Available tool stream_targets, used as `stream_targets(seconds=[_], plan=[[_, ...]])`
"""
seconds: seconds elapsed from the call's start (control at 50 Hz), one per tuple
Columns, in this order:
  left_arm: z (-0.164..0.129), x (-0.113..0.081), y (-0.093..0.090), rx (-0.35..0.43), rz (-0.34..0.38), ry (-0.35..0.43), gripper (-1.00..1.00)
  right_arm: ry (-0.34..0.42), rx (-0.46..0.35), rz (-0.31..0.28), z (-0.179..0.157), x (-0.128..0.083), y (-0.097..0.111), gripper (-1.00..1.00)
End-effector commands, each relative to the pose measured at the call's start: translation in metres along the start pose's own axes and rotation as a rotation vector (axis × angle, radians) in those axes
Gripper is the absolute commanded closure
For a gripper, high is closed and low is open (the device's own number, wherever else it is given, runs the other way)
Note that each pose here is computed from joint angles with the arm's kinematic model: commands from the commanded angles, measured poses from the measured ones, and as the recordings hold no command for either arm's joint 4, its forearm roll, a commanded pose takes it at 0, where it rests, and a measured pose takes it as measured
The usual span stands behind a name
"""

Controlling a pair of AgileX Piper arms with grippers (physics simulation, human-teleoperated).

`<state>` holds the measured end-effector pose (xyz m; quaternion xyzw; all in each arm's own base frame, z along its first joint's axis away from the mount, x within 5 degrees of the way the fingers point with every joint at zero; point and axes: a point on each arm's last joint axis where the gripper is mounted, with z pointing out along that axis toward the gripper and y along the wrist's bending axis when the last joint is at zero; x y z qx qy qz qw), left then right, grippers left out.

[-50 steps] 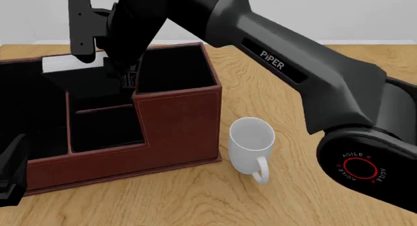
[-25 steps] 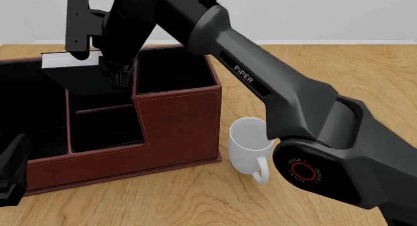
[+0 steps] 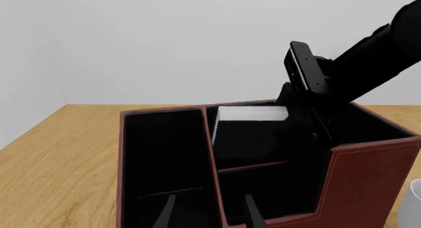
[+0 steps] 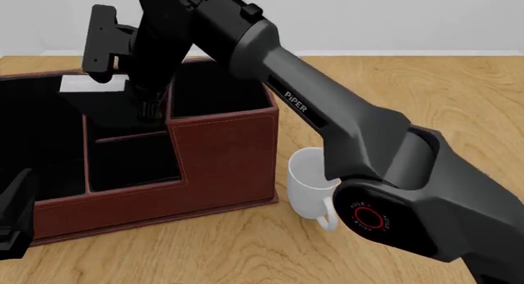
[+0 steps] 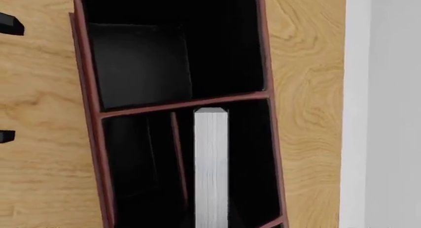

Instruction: Pick up the book and place it in the front compartment of the caddy.

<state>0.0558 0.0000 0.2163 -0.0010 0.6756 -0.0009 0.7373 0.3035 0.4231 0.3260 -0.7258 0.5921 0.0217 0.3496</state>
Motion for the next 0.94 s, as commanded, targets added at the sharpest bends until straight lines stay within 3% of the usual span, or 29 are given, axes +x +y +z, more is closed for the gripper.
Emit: stream_targets(seconds=[0.02, 0.16, 0.18, 0.6, 0.72, 0.84, 0.94], plan=[[0.0, 0.0, 0.0, 0.0, 0.0, 0.0, -1.0, 0.039, -0.044, 0.056, 0.021, 0.006, 0.009, 1.0], [0.0, 0.0, 0.0, 0.0, 0.0, 0.0, -1.0, 0.045, -0.038, 0.058, 0.024, 0.011, 0.005, 1.0], [0.0, 0.0, 0.0, 0.0, 0.0, 0.0, -1.0, 0.037, -0.022, 0.048, 0.023, 0.013, -0.001, -1.0], [0.0, 0.0, 0.0, 0.0, 0.0, 0.0, -1.0, 0.027, 0.016, 0.058, 0.017, 0.021, -0.014, -1.0], [0.0, 0.0, 0.0, 0.0, 0.0, 0.0, -1.0, 0.006, 0.024, 0.053, 0.005, 0.011, -0.012, -1.0], [0.0, 0.0, 0.0, 0.0, 0.0, 0.0, -1.0, -0.059, 0.042, 0.033, -0.041, -0.016, -0.002, -1.0], [0.0, 0.0, 0.0, 0.0, 0.0, 0.0, -1.0, -0.138, 0.077, 0.028, -0.105, -0.033, 0.006, -1.0]])
